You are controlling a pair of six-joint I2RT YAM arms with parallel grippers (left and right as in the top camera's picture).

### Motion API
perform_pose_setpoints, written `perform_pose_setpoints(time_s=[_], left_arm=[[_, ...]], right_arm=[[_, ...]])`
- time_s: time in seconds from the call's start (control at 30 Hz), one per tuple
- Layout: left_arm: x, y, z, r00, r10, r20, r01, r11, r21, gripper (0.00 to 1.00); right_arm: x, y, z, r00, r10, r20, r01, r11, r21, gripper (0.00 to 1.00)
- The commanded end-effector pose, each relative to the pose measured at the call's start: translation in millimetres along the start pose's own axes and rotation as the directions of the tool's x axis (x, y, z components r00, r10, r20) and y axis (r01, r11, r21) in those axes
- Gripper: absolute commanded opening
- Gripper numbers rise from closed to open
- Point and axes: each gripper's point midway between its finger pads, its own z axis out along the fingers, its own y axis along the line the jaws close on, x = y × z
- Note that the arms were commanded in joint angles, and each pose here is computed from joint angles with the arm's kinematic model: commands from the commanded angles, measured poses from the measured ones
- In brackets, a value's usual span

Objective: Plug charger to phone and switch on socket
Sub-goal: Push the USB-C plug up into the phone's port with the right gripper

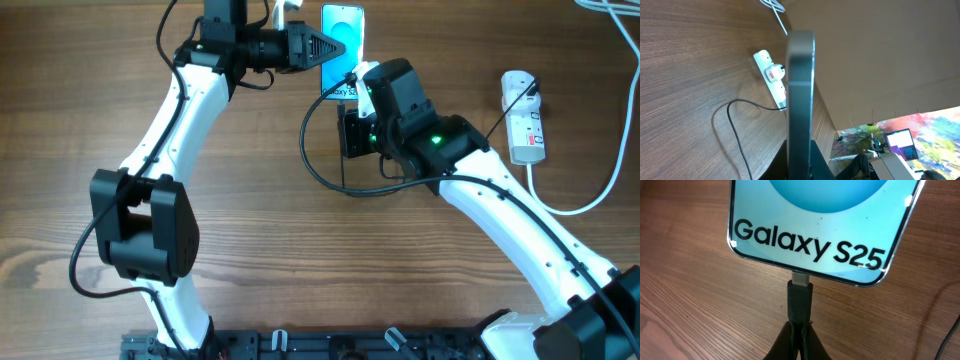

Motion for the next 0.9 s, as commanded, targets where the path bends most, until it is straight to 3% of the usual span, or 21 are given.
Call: perform_pose_setpoints(time_s=[0.0, 0.87], left_arm=[[3.4, -23.7, -1.4, 0.998, 0.054, -0.02, -0.053, 0.997, 0.061, 0.04], [6.2, -24.7, -1.5, 0.998, 0.047, -0.03, -0.045, 0.997, 0.07, 0.04]], right_arm=[[-9.1, 0.9, -1.9, 1.0, -0.016, 0.026, 0.016, 1.0, -0.001, 0.04], [-13.6, 1.2, -2.9, 0.999, -0.014, 0.039, 0.014, 1.0, -0.01, 0.04]])
